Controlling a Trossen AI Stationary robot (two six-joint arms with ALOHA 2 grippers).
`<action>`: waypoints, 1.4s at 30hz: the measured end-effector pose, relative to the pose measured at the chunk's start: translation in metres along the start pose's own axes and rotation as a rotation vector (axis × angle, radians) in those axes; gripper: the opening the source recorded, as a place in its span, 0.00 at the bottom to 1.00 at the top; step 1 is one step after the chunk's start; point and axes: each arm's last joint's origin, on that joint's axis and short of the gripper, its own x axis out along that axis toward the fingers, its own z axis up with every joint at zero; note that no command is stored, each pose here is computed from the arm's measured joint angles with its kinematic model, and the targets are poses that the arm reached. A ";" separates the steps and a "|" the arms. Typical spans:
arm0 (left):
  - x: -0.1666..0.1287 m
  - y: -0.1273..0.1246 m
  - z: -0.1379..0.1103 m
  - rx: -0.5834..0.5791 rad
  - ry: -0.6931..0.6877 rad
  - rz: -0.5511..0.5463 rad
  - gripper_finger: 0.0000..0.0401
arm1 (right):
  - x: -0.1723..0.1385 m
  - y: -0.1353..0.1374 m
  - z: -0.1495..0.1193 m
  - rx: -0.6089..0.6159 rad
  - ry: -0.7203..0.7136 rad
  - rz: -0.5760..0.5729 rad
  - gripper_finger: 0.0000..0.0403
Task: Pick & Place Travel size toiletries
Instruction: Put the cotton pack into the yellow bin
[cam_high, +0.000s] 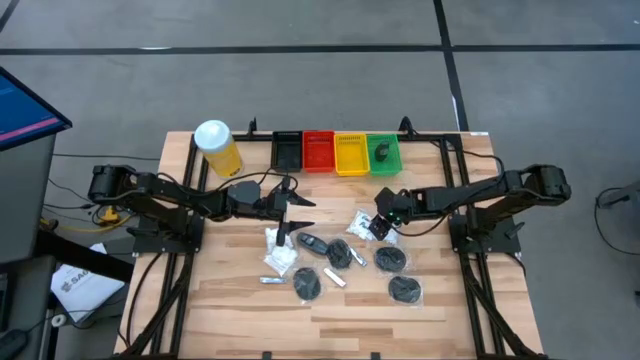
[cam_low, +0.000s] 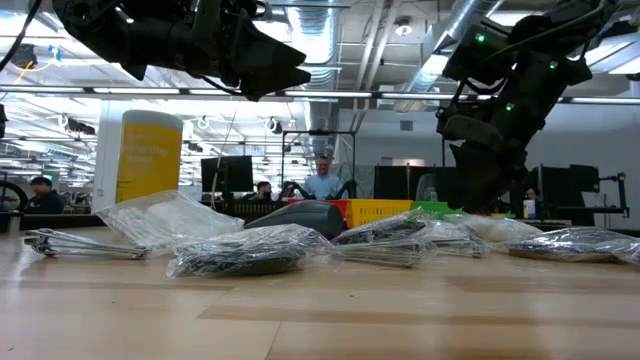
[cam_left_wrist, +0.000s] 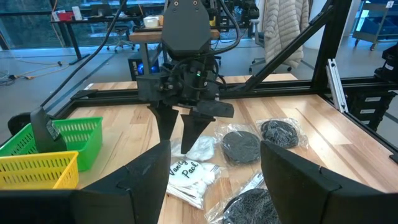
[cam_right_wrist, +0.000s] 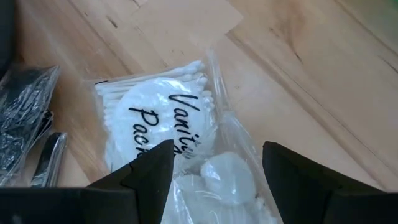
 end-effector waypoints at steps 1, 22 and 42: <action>0.000 0.000 0.000 0.000 0.000 0.000 0.59 | 0.000 0.000 0.000 0.000 0.000 0.000 0.58; 0.000 0.000 0.000 0.000 -0.002 0.000 0.59 | 0.030 0.008 0.000 -0.025 0.067 -0.043 0.17; 0.000 0.000 0.000 0.000 -0.002 0.000 0.59 | 0.019 0.019 0.017 -0.075 0.013 0.025 0.01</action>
